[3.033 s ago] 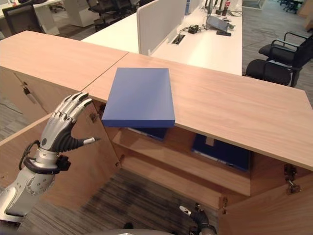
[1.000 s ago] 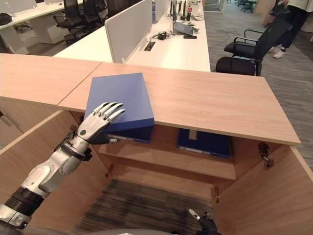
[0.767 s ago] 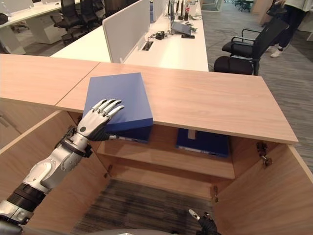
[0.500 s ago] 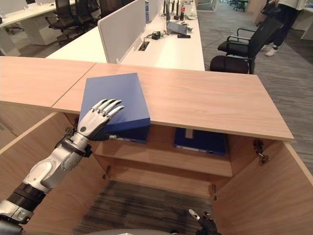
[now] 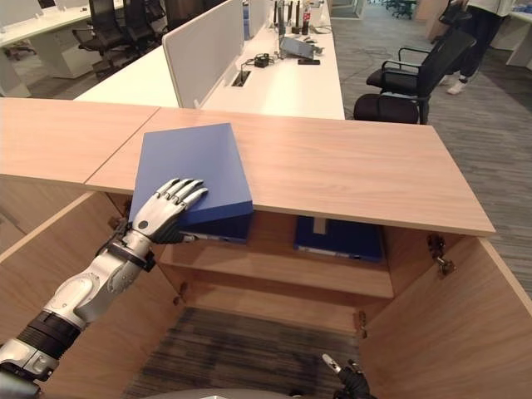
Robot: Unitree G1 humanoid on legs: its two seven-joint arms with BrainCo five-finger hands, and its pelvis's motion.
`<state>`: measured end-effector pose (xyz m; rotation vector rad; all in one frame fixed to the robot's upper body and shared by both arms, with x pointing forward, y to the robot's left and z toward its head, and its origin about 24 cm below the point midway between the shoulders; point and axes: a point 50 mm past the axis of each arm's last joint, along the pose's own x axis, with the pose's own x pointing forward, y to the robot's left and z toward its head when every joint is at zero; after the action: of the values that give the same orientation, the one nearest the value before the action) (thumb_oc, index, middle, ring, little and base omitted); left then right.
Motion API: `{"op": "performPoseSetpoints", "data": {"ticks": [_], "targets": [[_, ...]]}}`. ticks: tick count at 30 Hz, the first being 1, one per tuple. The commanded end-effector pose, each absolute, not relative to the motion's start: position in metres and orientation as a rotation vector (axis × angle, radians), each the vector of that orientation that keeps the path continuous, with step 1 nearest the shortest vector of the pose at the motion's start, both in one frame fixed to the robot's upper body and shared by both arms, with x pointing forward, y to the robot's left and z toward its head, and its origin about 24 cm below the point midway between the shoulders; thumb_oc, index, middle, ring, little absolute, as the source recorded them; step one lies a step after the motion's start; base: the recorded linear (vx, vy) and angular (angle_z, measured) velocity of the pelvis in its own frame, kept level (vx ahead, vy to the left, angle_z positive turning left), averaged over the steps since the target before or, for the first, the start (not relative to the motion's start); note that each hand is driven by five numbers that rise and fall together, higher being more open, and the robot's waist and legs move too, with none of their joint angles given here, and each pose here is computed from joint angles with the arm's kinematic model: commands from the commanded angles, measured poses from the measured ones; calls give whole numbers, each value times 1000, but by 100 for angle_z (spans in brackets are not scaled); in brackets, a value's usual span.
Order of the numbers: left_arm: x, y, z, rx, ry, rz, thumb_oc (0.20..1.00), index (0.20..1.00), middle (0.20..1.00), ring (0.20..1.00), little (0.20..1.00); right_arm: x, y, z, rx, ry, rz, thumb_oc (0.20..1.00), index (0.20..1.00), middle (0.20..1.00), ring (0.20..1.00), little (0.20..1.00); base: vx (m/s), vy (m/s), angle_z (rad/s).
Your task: Put the empty folder in the office cabinet
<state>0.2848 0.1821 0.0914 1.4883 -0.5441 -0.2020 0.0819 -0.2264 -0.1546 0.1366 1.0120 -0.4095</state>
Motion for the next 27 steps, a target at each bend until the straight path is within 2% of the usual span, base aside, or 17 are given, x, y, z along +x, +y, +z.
{"op": "performPoseSetpoints", "data": {"ticks": [1,3,4,27], "targets": [[312,178,127,1518,-645,-91,1000,1000,1000,1000,1000,103,-227,-149,193,934,-422,1000,1000,1000,1000,1000,0,0,0],[312,179,127,1520,-641,-91,1000,1000,1000,1000,1000,104,-227,-149,197,931,-423,1000,1000,1000,1000,1000,0,0,0],[312,180,126,1520,-636,-89,200,200,200,200,200,104,-227,-149,200,928,-424,1000,1000,1000,1000,1000,0,0,0],[312,185,138,1494,-649,-39,200,200,200,200,200,99,-226,-152,262,943,-470,1000,1000,1000,1000,1000,0,0,0]]}}
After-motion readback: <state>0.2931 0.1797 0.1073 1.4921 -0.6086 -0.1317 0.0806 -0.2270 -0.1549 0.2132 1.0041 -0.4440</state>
